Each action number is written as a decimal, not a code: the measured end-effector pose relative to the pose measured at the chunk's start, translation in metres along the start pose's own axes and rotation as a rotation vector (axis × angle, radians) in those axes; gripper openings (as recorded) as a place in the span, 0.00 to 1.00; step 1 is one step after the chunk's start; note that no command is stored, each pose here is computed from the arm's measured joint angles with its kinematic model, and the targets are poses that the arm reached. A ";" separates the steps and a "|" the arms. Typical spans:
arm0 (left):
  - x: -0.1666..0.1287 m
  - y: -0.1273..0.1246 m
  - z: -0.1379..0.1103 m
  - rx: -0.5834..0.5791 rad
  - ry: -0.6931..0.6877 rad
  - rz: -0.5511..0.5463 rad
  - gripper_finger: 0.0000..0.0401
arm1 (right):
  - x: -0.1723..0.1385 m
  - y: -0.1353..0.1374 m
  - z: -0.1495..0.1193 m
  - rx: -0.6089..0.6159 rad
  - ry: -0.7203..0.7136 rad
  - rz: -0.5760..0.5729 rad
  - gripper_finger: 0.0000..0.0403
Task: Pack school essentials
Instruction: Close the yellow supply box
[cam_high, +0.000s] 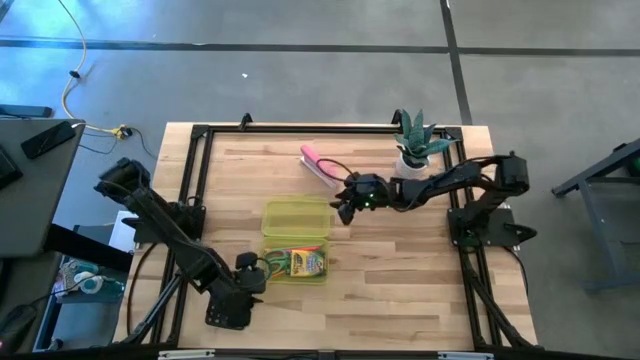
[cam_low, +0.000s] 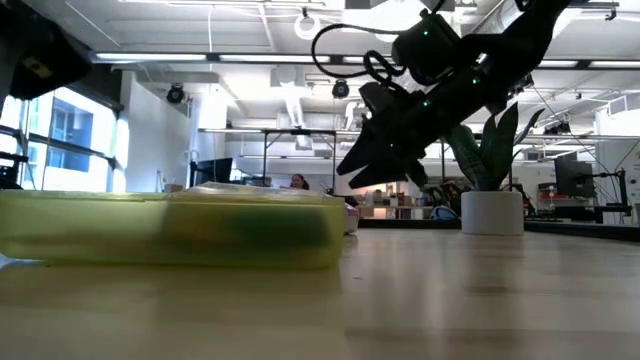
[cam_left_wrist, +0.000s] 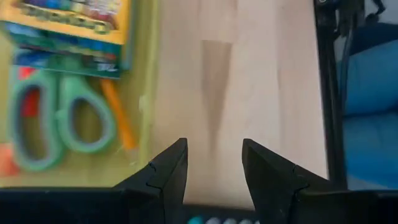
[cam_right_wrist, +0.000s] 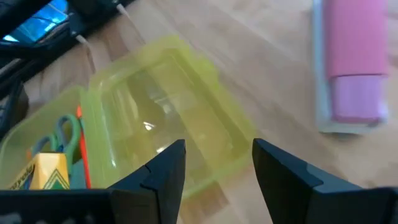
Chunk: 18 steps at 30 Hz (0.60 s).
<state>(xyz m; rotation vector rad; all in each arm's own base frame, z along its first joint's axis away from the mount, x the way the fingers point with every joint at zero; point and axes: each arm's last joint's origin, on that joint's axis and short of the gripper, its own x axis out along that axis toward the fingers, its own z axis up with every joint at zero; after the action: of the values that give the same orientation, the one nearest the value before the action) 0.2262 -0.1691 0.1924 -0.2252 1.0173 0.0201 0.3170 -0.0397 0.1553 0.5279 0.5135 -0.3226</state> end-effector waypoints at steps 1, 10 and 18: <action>0.004 -0.001 -0.001 -0.015 0.006 0.006 0.36 | 0.004 0.001 -0.002 0.002 -0.003 0.007 0.44; 0.009 0.018 -0.006 -0.123 0.091 0.185 0.36 | 0.015 0.001 -0.008 -0.011 0.001 0.011 0.44; -0.014 0.049 -0.001 -0.121 0.145 0.327 0.36 | 0.006 0.004 -0.004 -0.096 0.006 -0.004 0.44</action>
<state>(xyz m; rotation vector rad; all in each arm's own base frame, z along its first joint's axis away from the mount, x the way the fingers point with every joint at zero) 0.2115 -0.1204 0.1952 -0.1705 1.1904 0.3676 0.3223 -0.0351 0.1507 0.4353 0.5331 -0.2988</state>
